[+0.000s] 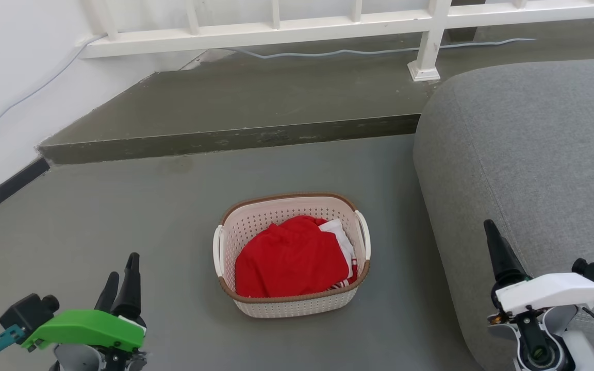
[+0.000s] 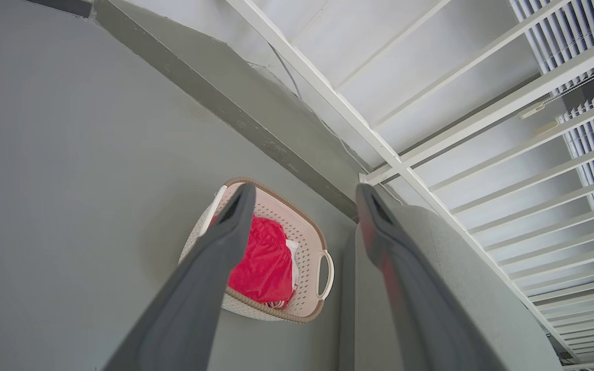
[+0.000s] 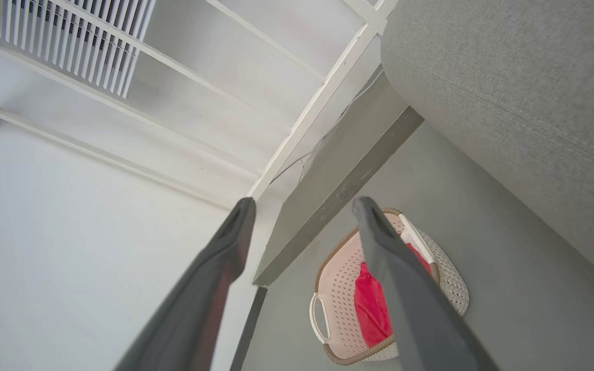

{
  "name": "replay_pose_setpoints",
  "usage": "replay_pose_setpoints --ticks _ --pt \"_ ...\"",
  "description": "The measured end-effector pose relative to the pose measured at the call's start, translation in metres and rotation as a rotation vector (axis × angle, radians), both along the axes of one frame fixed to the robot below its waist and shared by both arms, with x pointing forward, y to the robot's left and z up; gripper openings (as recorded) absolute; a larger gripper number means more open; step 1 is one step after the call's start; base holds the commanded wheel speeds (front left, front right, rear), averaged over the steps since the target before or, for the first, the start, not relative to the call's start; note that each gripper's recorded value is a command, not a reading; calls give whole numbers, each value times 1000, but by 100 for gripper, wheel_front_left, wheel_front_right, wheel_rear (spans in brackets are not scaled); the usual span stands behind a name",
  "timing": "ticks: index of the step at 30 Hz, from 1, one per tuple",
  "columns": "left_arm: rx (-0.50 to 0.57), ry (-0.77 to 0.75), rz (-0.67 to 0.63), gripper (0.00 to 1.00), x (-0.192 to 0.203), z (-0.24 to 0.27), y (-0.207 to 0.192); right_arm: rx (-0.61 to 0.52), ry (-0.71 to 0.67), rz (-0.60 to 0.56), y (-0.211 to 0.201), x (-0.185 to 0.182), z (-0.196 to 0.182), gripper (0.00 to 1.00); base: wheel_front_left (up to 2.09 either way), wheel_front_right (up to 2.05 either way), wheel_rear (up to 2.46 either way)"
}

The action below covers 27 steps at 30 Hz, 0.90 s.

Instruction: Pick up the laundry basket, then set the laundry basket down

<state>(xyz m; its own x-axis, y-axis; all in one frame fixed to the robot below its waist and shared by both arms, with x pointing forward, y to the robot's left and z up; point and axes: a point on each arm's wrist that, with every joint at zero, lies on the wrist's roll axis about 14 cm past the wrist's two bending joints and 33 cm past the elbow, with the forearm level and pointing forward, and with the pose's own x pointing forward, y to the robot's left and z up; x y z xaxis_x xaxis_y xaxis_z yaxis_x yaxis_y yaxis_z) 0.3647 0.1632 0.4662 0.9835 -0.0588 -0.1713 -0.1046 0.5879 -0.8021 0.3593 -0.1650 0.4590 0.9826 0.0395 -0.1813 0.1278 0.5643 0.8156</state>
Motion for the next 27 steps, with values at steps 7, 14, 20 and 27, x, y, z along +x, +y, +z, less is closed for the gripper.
replay_pose_setpoints --ticks 7,14,20,27 --pt "122 -10 -34 100 -1 0 -6 -94 -7 21 7 -1 1 100 0 0 0" --pt "226 -20 -36 100 -2 0 -7 -195 -27 43 13 -1 4 100 0 0 0" --pt "315 -34 -37 100 -2 2 -6 -277 -47 62 18 -1 8 100 0 0 0" --pt "405 -48 -36 100 -3 3 -5 -373 -68 80 23 -2 10 100 0 0 0"
